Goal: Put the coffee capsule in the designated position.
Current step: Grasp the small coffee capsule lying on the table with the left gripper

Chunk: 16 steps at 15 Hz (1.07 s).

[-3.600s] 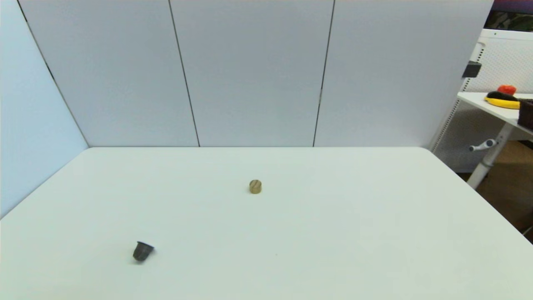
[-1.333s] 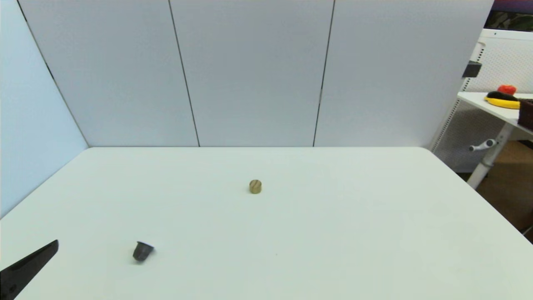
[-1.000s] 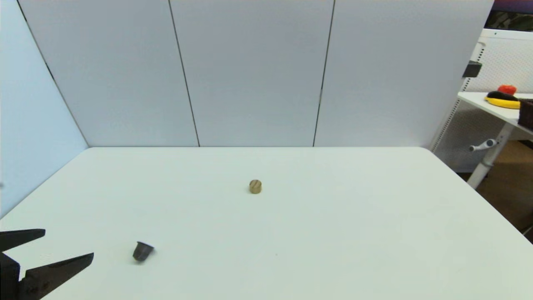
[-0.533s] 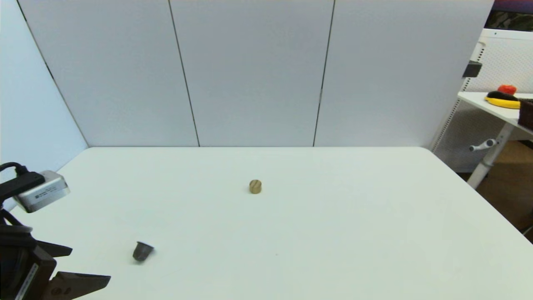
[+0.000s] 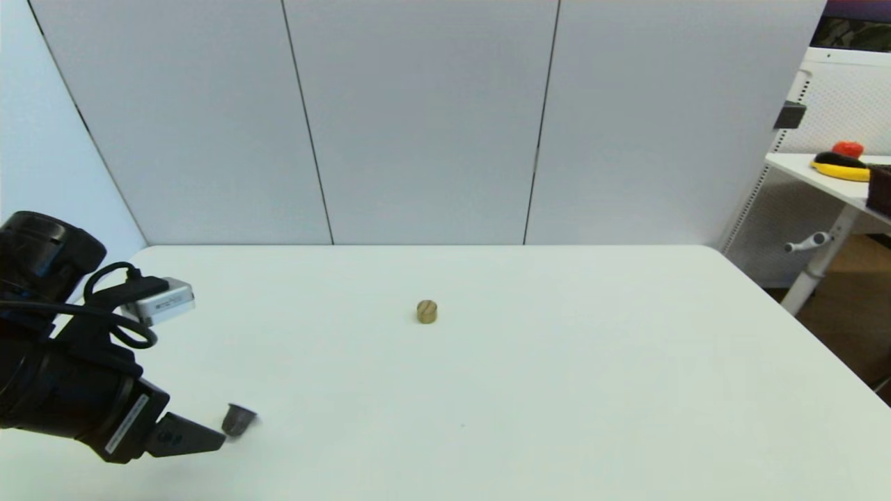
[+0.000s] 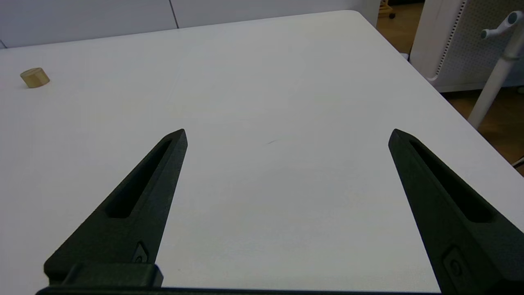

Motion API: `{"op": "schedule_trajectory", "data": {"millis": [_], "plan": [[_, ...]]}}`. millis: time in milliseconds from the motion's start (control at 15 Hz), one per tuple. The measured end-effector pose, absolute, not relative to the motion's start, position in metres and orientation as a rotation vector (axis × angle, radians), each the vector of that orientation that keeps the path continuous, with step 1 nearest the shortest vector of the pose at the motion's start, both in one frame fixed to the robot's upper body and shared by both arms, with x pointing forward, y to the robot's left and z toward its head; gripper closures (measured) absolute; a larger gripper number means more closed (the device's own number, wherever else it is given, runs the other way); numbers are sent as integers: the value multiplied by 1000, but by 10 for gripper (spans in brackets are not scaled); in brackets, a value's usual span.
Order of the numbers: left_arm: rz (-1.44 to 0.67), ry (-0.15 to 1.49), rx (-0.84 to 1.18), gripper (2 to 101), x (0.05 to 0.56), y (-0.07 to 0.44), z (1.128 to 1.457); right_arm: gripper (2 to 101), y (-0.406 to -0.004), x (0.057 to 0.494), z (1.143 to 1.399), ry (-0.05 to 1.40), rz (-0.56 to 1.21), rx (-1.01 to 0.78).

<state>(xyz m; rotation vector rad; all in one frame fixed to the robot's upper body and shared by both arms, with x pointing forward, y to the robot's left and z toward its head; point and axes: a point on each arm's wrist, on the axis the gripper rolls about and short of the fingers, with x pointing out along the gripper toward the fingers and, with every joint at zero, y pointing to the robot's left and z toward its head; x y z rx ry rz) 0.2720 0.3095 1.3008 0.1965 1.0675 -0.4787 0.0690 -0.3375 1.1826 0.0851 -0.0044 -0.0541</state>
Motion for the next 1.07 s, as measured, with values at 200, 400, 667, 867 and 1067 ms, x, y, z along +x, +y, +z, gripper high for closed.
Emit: {"op": "schedule_trajectory", "data": {"millis": [200, 400, 667, 867, 1067], "plan": [[-480, 1081, 200, 53, 290, 307, 1290, 50, -337, 69, 1183, -5, -53, 85], [-475, 1068, 203, 53, 306, 306, 1281, 50, -337, 69, 1183, -4, -53, 86], [-443, 1083, 222, 53, 316, 305, 1271, 50, -337, 69, 1183, -4, -53, 86], [-438, 1108, 215, 53, 315, 305, 1264, 50, -337, 69, 1183, -4, -53, 86], [-435, 1091, 214, 53, 315, 305, 1257, 50, -337, 69, 1183, -4, -54, 86]]}}
